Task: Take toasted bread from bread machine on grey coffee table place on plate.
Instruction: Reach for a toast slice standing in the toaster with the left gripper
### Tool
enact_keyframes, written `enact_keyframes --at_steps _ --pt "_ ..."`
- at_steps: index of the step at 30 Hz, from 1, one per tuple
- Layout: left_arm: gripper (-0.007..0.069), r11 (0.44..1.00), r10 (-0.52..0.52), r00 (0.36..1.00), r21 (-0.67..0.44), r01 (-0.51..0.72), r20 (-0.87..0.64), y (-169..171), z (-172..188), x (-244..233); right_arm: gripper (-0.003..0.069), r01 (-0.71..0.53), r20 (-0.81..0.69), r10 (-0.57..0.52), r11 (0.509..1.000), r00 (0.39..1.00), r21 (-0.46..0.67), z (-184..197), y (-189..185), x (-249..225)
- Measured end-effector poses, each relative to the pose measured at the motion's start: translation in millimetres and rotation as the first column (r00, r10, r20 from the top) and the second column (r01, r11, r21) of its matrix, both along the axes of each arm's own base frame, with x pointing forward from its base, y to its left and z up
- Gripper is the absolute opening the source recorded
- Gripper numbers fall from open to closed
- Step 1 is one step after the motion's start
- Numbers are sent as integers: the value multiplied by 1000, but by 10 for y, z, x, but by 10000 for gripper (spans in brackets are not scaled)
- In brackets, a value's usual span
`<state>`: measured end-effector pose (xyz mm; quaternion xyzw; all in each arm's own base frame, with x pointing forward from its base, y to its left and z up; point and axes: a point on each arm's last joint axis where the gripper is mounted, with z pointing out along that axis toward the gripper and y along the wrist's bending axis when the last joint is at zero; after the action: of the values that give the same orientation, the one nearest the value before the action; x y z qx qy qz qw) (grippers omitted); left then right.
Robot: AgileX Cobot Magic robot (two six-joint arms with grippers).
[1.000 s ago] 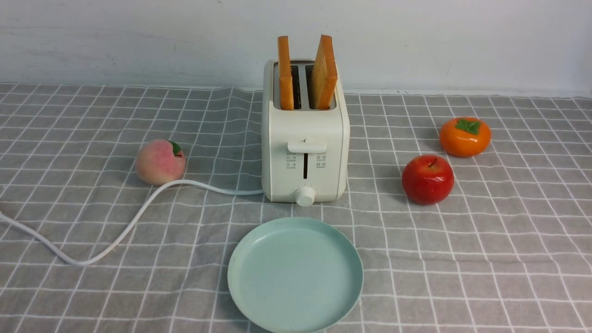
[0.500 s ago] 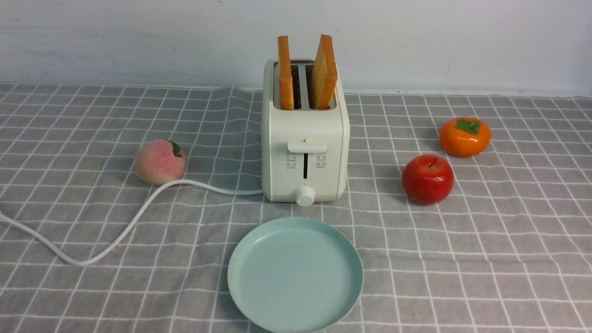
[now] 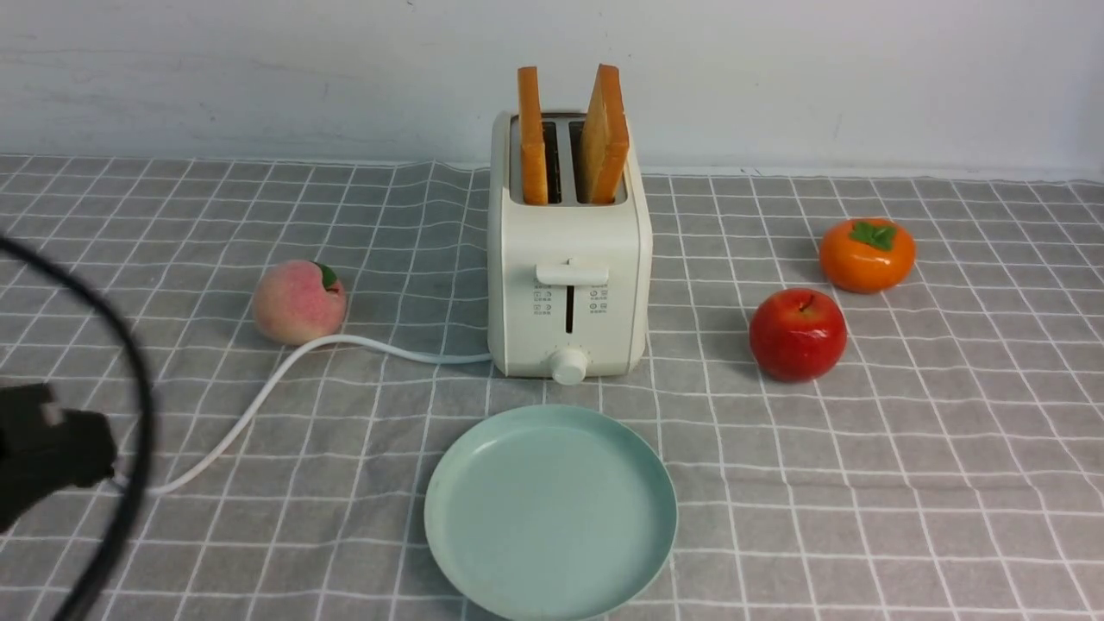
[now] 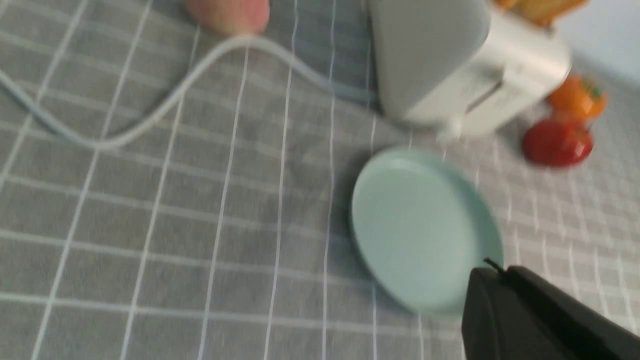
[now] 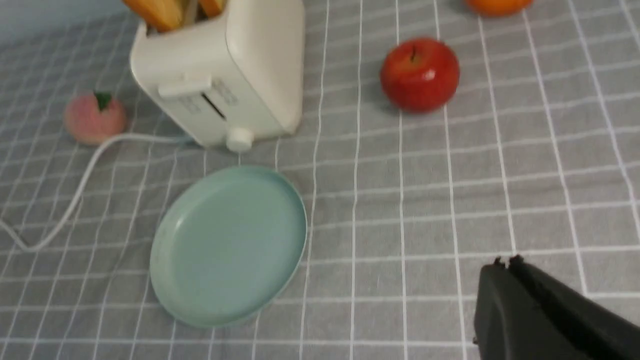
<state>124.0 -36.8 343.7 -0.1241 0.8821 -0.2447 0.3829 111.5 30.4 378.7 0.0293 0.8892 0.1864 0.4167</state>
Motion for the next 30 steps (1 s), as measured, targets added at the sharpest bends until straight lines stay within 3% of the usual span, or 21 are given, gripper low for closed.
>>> enact_keyframes --at_steps 1,2,3,7,14,19,22,30 --pt "-14 996 -89 991 11 91 -104 -84 21 246 -18 -24 -29 24 1000 999 -4 -28 16 22" --pt "-14 996 -89 991 11 91 -104 -84 21 246 -18 -26 -29 26 1000 999 -7 -29 16 25" --pt "-14 985 -169 977 17 173 -129 -160 82 451 -16 -45 -32 45 999 998 -11 -34 28 32" --pt "-14 952 -297 948 43 303 -116 -412 205 888 -14 -64 -33 64 998 997 -21 -35 34 25" --pt "-14 920 -379 925 91 380 -32 -875 415 1464 -8 -81 -64 79 996 995 -27 -57 39 3" --pt "-10 918 -384 919 138 371 90 -1036 522 1809 -5 -86 -73 83 996 994 -34 -65 38 -4" --pt "30 929 -361 918 150 339 162 -1092 554 2023 -3 -86 -73 83 996 994 -34 -65 38 -4" --pt "402 959 -273 928 149 241 254 -1291 195 2766 3 -83 -64 81 996 995 -34 -58 37 3"
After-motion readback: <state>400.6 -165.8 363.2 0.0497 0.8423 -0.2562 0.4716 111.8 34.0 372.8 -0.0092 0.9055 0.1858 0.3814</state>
